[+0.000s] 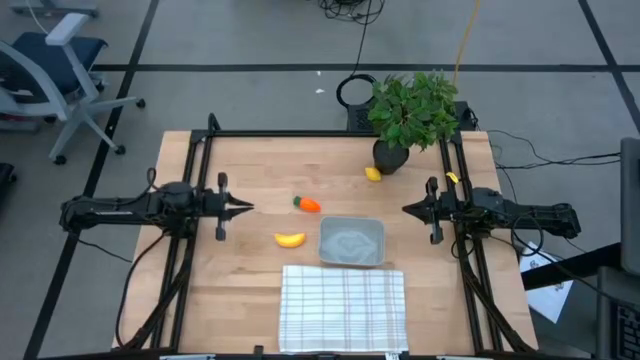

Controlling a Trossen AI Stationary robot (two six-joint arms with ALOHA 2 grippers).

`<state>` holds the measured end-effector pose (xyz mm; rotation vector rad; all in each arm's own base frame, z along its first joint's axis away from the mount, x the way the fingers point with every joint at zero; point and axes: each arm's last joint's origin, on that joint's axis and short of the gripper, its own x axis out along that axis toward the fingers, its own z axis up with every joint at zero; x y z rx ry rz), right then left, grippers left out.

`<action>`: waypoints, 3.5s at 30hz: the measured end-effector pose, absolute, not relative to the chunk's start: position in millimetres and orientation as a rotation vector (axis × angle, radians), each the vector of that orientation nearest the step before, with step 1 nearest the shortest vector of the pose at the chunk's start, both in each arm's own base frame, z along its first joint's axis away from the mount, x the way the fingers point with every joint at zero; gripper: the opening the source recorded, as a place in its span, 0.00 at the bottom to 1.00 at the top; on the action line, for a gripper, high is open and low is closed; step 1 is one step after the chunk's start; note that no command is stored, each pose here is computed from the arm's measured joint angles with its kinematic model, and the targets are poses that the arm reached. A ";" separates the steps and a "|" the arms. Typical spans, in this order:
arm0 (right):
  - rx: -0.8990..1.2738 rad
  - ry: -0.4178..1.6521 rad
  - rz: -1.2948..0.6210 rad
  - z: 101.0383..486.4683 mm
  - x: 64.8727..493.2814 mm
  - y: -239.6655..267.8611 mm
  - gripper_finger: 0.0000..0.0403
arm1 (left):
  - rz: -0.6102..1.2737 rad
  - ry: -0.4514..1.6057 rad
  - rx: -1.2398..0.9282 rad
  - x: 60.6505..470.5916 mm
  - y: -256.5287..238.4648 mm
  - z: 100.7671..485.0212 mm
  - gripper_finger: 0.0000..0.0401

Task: Pick and placing Produce into tupperware
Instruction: Put the orange carrot into the gray bin

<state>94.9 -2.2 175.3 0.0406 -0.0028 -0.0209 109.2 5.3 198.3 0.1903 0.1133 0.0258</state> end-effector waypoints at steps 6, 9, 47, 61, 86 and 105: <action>0.041 -0.003 -0.021 175.3 94.9 -2.2 0.00 | 0.031 0.062 0.178 109.6 5.3 203.3 0.08; 0.041 -0.002 -0.021 175.2 94.9 -2.2 0.00 | 0.033 0.040 0.176 109.7 5.3 205.4 0.08; 0.012 -0.002 -0.022 175.3 94.9 -2.3 0.00 | 0.284 0.035 0.055 143.0 27.1 244.3 0.08; 0.010 -0.024 -0.022 177.4 94.9 -2.3 0.00 | 0.160 0.066 0.059 190.4 53.7 252.9 0.08; 0.010 -0.037 -0.023 178.6 94.9 -2.3 0.00 | -0.061 0.306 0.015 252.7 112.4 269.9 0.08; 0.011 -0.040 -0.023 178.9 94.9 -2.3 0.00 | -0.017 0.724 0.067 289.7 119.1 277.3 0.08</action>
